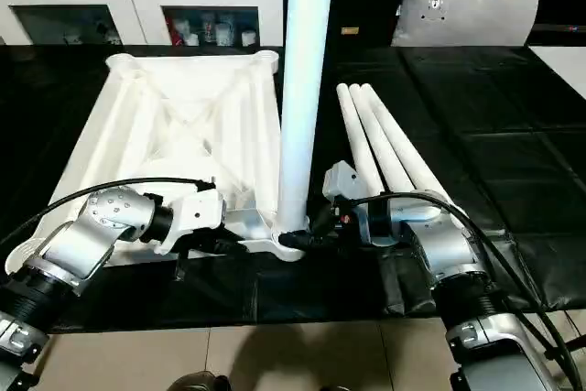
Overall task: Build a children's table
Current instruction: Rotate leg to tighten
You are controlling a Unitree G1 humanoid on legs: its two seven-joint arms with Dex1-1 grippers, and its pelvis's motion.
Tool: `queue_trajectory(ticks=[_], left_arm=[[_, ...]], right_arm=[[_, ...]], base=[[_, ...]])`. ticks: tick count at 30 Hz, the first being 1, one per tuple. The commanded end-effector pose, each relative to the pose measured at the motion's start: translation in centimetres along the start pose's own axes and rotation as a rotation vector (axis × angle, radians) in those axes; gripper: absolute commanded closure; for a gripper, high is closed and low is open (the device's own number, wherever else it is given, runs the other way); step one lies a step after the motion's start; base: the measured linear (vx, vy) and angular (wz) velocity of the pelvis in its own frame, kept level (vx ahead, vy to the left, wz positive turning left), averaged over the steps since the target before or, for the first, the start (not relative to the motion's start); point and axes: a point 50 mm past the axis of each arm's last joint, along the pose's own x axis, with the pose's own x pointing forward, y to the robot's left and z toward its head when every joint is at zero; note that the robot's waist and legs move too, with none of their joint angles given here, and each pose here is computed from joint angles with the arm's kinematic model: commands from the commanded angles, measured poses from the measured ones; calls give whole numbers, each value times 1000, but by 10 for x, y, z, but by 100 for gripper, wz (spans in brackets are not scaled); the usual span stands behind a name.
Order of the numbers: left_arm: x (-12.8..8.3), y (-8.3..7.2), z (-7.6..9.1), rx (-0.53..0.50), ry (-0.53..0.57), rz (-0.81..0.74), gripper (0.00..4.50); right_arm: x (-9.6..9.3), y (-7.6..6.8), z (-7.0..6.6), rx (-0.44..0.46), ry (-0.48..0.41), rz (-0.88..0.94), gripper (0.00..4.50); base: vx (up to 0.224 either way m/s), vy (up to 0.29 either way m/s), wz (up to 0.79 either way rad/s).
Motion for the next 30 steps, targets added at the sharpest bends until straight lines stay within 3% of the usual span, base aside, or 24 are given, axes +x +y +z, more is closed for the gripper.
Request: queue_trajectory(ticks=[1, 7, 16, 17, 18, 20, 24, 30], left_arm=[[14, -13, -5, 17, 39, -132, 450], [14, -13, -7, 7, 43, -137, 450], [14, -15, -10, -117, 6, -64, 450], [15, -11, -10, -197, -2, 18, 450], [15, -11, -10, -197, -2, 18, 450], [20, -2, -4, -323, -37, 175, 450], [30, 8, 10, -467, -105, 358, 450], [41, 25, 33, -583, -199, 582, 450]], right_arm=[[-1, -2, 3, -5, -5, 8, 115], [0, 0, -2, 31, -1, 34, 178], [17, 8, -8, 187, -69, -2, 202], [28, 5, -11, 235, -60, -80, 207], [28, 5, -11, 235, -60, -80, 209], [44, -9, -11, 328, -84, -282, 210], [64, -22, -10, 455, -115, -493, 211], [79, -24, -13, 477, -79, -604, 211]], base=[[0, 0, 0], [0, 0, 0], [0, 0, 0], [0, 0, 0], [0, 0, 0], [0, 0, 0], [-39, 12, -12], [0, 0, 0]])
